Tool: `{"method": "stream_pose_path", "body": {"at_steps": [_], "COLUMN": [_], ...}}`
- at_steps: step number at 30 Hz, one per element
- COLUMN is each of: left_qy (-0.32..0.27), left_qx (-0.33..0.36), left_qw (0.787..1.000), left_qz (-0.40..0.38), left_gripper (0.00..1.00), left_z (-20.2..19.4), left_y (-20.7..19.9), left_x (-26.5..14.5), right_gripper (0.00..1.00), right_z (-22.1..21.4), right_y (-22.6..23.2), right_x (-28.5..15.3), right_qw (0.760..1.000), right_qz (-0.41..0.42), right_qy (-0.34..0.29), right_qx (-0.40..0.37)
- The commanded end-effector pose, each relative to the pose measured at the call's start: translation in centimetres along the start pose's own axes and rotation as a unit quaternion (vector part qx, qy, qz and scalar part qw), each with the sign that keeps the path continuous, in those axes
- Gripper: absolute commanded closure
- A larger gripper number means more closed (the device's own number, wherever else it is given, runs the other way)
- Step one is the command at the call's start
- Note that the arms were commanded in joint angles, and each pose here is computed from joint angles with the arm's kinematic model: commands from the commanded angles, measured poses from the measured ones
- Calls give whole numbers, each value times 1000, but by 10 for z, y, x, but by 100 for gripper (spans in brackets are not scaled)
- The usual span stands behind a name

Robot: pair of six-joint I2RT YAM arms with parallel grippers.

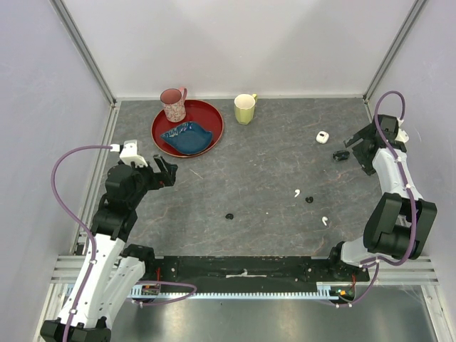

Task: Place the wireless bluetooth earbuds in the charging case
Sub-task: Pick up the charging case at the center of the board.

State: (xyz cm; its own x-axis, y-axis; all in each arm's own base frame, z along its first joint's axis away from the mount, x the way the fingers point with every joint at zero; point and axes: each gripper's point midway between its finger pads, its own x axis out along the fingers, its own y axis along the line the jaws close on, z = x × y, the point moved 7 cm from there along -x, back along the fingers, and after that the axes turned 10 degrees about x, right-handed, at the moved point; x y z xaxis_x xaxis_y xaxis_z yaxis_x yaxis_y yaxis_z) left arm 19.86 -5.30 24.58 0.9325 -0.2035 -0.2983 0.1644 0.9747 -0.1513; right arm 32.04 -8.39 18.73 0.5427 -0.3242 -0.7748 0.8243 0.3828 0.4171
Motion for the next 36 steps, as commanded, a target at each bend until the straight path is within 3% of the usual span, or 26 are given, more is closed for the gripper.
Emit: {"method": "stream_pose_path", "body": {"at_steps": [1, 13, 23, 36], "left_qy": [-18, -27, -28, -28], "left_qx": [9, 5, 4, 4], "left_qw": [1000, 1000, 1000, 1000], "left_qz": [-1, 4, -4, -5], "left_gripper": [2, 2, 2, 2], "left_z": [13, 15, 15, 14], "left_y": [0, 1, -1, -1], "left_x": [-4, -8, -8, -8], "right_gripper": [3, 8, 2, 2], "right_z": [7, 6, 10, -3], "right_y": [6, 8, 13, 8], "right_x": [-3, -6, -18, 9], "right_qw": [1000, 999, 999, 996], "right_qz": [-7, -3, 44, 25], "right_qy": [0, 10, 4, 52], "right_qx": [11, 33, -11, 63]}}
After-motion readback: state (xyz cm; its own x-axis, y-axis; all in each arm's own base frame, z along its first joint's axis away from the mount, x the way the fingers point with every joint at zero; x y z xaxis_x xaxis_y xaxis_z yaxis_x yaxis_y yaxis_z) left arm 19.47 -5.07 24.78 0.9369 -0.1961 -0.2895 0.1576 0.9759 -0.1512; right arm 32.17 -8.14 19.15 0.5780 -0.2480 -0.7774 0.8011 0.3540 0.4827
